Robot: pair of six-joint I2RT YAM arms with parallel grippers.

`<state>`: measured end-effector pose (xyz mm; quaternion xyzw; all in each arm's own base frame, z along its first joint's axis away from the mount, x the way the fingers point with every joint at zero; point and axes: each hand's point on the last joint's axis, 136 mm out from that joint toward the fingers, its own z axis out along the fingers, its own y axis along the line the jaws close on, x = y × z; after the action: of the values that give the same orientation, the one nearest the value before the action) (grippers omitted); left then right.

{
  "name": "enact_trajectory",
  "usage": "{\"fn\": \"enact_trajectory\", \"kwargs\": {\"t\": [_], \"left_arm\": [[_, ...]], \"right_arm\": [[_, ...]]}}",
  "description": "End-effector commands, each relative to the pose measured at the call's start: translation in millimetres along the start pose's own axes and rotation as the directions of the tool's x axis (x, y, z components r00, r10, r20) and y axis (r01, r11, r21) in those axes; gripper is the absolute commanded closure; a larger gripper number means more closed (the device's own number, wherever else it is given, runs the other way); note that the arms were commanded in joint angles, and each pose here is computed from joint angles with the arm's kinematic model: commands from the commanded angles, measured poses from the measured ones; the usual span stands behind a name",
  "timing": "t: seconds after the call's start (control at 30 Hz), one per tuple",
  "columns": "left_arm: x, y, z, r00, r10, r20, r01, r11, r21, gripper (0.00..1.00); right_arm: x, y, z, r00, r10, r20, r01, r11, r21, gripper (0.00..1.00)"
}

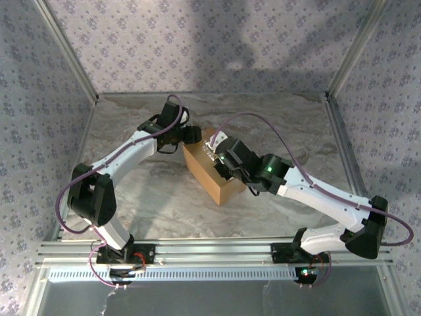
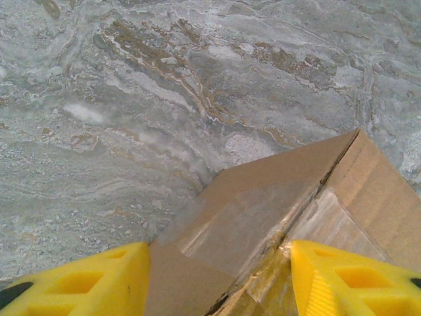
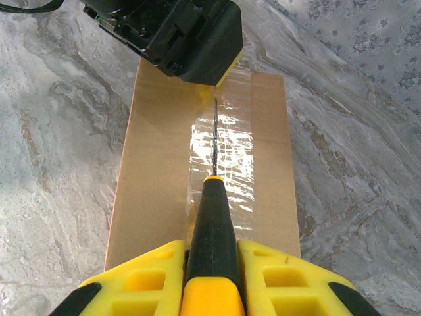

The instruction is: Unpack the express box

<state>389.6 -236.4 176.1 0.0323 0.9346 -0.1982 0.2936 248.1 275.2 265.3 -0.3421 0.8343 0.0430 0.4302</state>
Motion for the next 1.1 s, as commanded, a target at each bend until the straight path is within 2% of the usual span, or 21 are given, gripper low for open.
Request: {"fn": "enact_trajectory", "kwargs": {"t": [0.0, 0.57, 1.07], "left_arm": [[6.0, 27.9, 9.1, 1.0, -0.025, -0.019, 0.023, 0.994, -0.108, 0.42], [2.0, 33.3, 7.8, 1.0, -0.029, -0.006, 0.028, 0.992, -0.12, 0.42], [1.3, 38.4, 7.6, 1.0, -0.024, -0.002, 0.023, 0.99, -0.142, 0.42]], "right_arm": [[4.8, -0.3, -9.4, 1.0, 0.02, -0.003, -0.02, 1.0, -0.003, 1.0], [22.3, 3.9, -10.3, 0.999, 0.024, -0.042, -0.024, 1.0, -0.004, 1.0], [19.9, 6.7, -21.1, 1.0, 0.012, -0.02, -0.013, 1.0, -0.007, 1.0]]}}
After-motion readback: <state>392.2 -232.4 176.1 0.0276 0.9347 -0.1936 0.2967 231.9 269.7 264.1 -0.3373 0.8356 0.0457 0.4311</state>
